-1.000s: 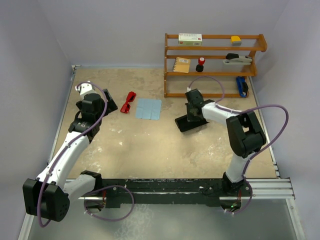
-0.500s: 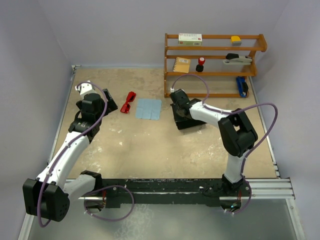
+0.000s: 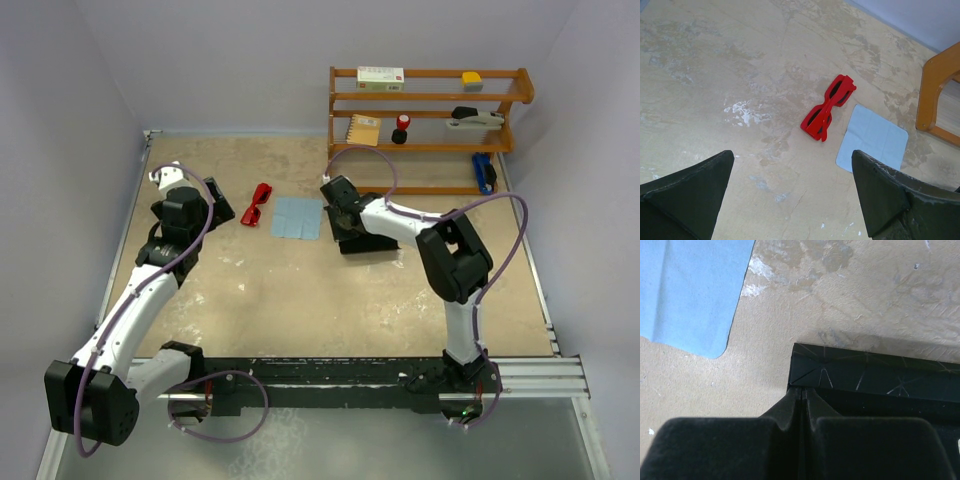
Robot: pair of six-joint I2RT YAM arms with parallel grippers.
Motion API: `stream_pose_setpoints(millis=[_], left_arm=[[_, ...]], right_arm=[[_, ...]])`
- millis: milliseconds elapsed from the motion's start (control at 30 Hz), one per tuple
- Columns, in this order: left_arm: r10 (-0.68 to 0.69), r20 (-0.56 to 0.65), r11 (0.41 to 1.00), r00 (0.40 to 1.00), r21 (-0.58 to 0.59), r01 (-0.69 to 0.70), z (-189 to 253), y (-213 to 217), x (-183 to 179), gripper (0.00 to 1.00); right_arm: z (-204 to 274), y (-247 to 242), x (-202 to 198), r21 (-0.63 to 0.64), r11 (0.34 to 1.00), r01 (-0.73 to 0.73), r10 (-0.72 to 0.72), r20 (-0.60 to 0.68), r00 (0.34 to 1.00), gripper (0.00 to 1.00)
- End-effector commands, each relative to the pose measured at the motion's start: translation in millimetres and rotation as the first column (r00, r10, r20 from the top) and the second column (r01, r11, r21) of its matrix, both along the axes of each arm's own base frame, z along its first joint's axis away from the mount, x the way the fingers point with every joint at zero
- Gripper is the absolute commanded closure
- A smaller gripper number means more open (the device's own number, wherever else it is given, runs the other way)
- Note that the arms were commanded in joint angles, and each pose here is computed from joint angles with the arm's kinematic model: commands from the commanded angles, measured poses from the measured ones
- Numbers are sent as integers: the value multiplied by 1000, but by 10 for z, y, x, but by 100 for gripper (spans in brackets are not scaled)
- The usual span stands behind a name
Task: Organize the sunglasses
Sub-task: Move the sunglasses case at the center of the board.
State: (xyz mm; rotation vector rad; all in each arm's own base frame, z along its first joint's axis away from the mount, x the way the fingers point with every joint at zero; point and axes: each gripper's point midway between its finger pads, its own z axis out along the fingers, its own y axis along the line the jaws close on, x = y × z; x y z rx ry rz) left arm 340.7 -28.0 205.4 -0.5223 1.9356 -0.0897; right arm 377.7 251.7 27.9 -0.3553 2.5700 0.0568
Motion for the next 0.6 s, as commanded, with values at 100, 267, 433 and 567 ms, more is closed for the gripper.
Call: stream_pose_setpoints(millis=[100, 267, 433, 567], left_arm=[[6, 37, 1000, 999, 10, -6, 108, 39, 12, 1], [4, 34, 1000, 999, 8, -5, 98, 34, 13, 1], [4, 37, 1000, 999, 12, -4, 106, 38, 16, 1], [5, 35, 1000, 999, 2, -5, 99, 20, 59, 1]], right_arm=[[123, 86, 122, 23, 999, 23, -24, 29, 999, 100], [154, 63, 101, 20, 999, 28, -29, 28, 999, 100], [466, -66, 72, 18, 998, 56, -58, 89, 994, 86], [775, -133, 38, 43, 997, 58, -64, 144, 987, 73]])
